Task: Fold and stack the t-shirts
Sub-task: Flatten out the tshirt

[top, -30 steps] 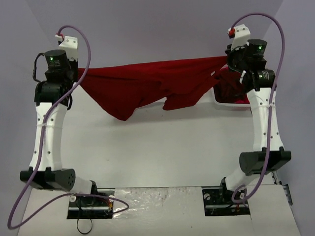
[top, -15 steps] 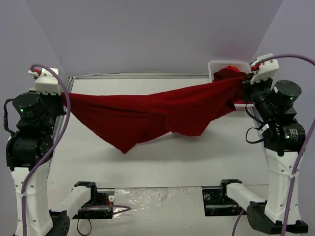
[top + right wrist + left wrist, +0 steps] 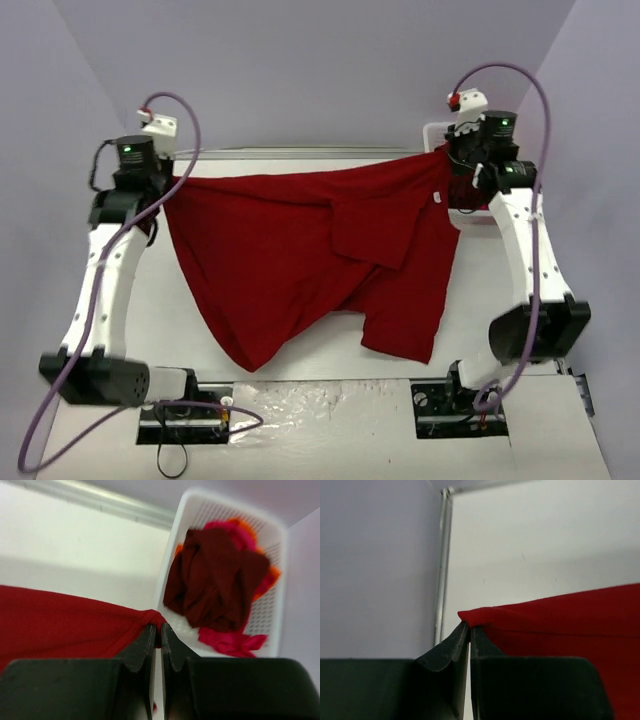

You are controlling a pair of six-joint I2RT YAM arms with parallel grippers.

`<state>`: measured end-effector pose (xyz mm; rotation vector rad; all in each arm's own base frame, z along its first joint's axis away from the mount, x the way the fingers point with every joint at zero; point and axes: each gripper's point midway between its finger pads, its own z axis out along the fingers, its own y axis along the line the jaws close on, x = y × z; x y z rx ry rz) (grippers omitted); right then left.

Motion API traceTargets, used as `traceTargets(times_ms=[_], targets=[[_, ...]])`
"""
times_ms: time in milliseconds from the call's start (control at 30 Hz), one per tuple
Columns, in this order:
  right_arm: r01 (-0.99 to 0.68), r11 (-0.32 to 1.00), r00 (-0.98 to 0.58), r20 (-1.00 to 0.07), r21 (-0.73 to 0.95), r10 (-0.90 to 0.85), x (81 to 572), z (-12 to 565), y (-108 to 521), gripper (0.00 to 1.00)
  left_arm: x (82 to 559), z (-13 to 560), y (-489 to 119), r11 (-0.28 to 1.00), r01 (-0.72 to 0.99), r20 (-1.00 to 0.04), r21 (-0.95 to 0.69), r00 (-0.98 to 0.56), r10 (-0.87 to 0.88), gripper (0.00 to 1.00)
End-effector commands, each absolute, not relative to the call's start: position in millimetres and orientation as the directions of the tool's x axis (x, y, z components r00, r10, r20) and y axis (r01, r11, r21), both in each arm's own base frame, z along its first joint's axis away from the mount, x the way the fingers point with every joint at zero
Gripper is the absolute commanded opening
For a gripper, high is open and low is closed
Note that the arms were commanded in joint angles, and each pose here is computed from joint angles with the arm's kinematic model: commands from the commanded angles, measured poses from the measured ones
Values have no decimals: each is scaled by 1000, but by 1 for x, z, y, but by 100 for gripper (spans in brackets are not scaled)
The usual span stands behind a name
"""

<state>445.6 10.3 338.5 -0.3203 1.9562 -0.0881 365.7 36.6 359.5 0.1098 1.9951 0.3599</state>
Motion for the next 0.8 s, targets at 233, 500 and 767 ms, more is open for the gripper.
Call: traceTargets(times_ms=[233,500,767], targets=[[-238,932,-600,-714,-272,-361,522,174,38,37,463,183,33,879,29,-614,475,-705,355,53],[-196,927,-635,-679,-321,-369,531,156,36,68,485,173,4,861,78,-598,503,-688,412,82],[-289,919,-612,-687,-268,-392,468,182,38,67,409,170,-46,817,423,-479,391,-665,573,75]])
